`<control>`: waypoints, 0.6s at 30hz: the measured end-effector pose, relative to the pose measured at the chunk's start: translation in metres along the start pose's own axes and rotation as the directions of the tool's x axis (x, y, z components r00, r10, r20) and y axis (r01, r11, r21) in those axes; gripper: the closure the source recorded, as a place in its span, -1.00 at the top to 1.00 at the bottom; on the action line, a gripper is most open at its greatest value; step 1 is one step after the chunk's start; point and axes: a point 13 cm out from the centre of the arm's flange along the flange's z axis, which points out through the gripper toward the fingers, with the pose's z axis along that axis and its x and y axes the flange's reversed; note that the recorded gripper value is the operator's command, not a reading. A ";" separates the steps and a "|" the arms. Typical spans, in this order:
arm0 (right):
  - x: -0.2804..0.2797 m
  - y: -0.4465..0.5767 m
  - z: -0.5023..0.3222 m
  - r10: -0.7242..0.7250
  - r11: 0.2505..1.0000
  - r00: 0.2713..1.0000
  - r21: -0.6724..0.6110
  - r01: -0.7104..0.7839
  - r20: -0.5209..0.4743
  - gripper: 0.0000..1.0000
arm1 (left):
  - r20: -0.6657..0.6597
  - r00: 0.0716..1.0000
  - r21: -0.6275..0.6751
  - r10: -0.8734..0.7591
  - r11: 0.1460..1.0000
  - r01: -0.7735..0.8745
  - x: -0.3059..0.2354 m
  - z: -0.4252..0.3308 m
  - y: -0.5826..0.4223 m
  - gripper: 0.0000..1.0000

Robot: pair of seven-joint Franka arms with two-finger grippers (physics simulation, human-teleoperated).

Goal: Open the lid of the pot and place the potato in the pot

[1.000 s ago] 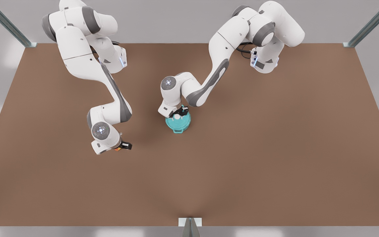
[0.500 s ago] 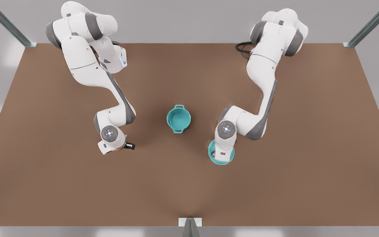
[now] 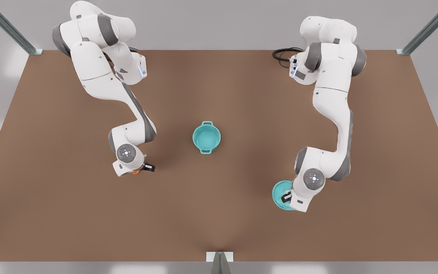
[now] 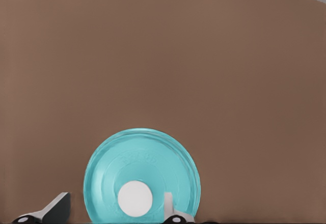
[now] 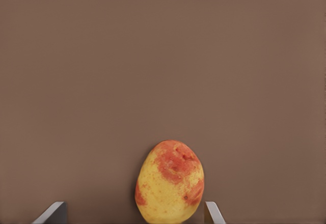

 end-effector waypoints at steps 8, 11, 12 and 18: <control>0.003 -0.003 -0.006 0.005 1.000 1.000 0.000 -0.005 0.007 1.00 | -0.022 0.999 0.197 -0.041 0.979 0.044 0.009 -0.260 0.187 1.00; -0.002 -0.012 -0.008 0.011 1.000 1.000 0.005 -0.012 0.014 1.00 | -0.012 1.000 0.207 0.007 0.978 -0.005 -0.012 -0.262 0.181 1.00; -0.004 -0.015 -0.009 0.014 1.000 1.000 0.005 -0.014 0.016 1.00 | -0.017 1.000 0.203 0.023 0.979 -0.019 -0.015 -0.259 0.182 1.00; -0.014 -0.019 -0.016 0.016 1.000 0.999 0.003 -0.016 0.035 1.00 | -0.134 0.985 0.174 0.107 0.981 -0.083 0.009 -0.243 0.195 1.00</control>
